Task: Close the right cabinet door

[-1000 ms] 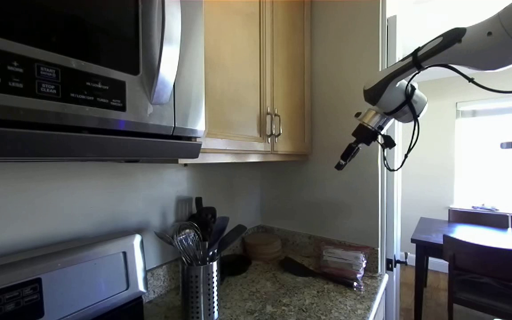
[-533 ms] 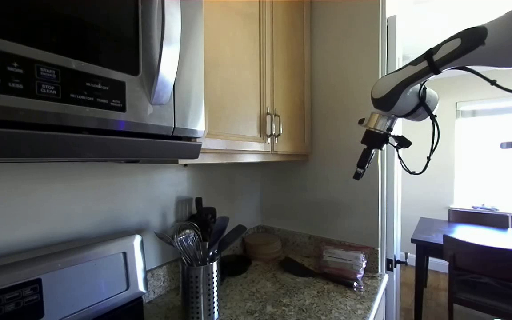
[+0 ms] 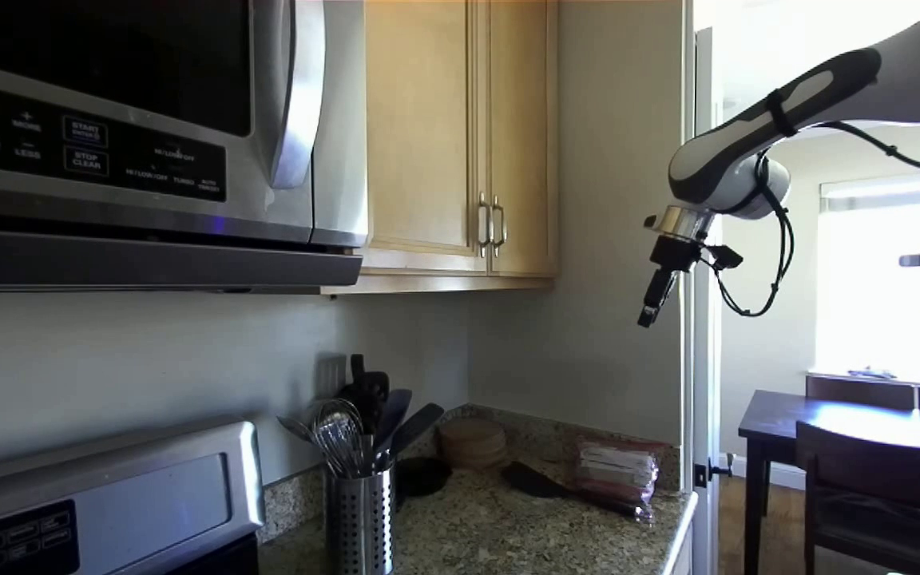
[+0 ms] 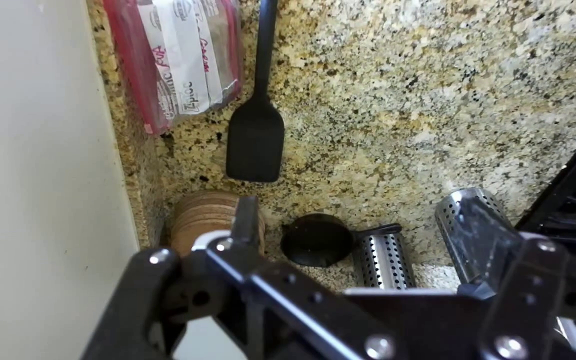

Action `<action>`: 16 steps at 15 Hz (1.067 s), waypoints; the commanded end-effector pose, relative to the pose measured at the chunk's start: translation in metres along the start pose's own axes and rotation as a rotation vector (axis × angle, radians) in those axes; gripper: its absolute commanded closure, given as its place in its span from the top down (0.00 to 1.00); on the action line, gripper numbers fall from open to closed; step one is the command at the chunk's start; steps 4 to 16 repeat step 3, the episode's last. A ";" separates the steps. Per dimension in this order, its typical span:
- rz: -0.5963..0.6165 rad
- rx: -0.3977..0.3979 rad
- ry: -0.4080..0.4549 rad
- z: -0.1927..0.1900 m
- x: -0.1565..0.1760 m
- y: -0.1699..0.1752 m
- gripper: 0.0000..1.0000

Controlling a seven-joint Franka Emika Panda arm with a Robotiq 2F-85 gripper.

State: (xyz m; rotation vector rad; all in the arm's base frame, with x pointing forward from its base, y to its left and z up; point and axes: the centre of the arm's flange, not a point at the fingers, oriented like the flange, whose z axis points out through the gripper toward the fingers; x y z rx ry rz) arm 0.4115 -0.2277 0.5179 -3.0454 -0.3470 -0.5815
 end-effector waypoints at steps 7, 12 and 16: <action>0.000 0.000 0.000 0.000 0.000 0.000 1.00; 0.000 0.000 0.000 0.000 0.000 0.000 1.00; 0.000 0.000 0.000 0.000 0.000 0.000 1.00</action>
